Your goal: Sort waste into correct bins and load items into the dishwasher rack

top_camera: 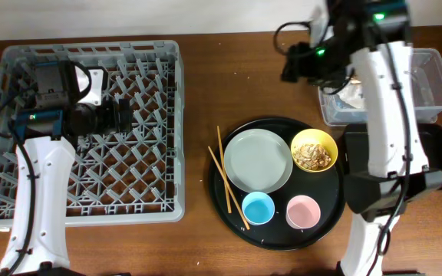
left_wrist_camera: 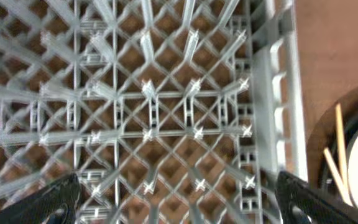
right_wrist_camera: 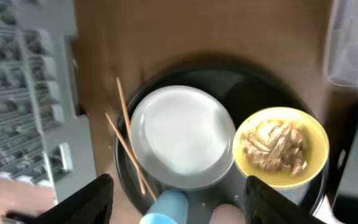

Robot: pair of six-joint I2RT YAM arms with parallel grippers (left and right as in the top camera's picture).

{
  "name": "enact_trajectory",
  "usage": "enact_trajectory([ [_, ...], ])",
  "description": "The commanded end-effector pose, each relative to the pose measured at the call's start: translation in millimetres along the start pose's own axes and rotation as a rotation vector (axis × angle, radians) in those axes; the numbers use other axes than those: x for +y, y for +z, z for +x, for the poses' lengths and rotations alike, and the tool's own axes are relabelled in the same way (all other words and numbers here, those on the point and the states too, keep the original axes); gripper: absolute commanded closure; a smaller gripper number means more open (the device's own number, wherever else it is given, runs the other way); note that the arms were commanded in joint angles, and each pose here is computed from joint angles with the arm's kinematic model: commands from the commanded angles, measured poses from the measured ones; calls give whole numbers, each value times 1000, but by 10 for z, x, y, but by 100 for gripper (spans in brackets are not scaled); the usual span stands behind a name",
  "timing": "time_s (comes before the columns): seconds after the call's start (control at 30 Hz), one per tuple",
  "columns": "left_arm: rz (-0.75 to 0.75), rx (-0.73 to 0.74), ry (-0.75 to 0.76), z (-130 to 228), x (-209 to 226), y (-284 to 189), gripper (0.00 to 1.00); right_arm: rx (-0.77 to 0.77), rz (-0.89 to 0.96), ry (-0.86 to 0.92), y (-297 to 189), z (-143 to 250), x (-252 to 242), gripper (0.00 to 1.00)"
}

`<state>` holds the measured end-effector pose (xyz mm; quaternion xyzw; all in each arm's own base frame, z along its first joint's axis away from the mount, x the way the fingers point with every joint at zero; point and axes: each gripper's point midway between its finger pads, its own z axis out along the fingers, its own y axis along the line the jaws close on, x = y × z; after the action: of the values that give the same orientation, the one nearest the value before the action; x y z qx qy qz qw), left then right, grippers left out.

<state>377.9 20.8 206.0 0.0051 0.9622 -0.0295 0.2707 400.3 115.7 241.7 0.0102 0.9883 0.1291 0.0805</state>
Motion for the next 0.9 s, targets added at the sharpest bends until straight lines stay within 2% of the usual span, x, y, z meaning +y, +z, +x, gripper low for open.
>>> enact_trajectory([
  [0.0,-91,17,-17,44,178,-92,1,143,91,21,187,429,-172,31],
  [0.07,-90,16,-16,43,176,-92,1,302,134,52,626,753,-346,33],
  [0.13,-90,16,-16,43,176,-92,0,339,156,91,1065,876,-478,44],
  [0.27,-91,11,-16,31,177,-92,1,180,324,49,1551,658,-872,54],
  [0.3,-91,8,-16,23,179,-92,1,165,318,39,1623,643,-883,63],
  [0.33,-92,7,-16,21,180,-92,1,160,314,23,1651,628,-883,68],
  [0.43,-94,-25,-13,-58,186,-92,1,156,305,-27,1682,616,-810,73],
  [0.67,-97,-54,-11,-130,194,-96,1,229,327,-33,1877,769,-850,74],
  [0.73,-98,-65,-10,-158,196,-98,1,257,343,-29,1939,878,-920,78],
  [0.83,-98,-67,-10,-163,195,-98,1,254,349,-30,1940,873,-934,96],
  [0.87,-98,-67,-10,-163,195,-98,1,255,350,-30,1939,876,-934,96],
])
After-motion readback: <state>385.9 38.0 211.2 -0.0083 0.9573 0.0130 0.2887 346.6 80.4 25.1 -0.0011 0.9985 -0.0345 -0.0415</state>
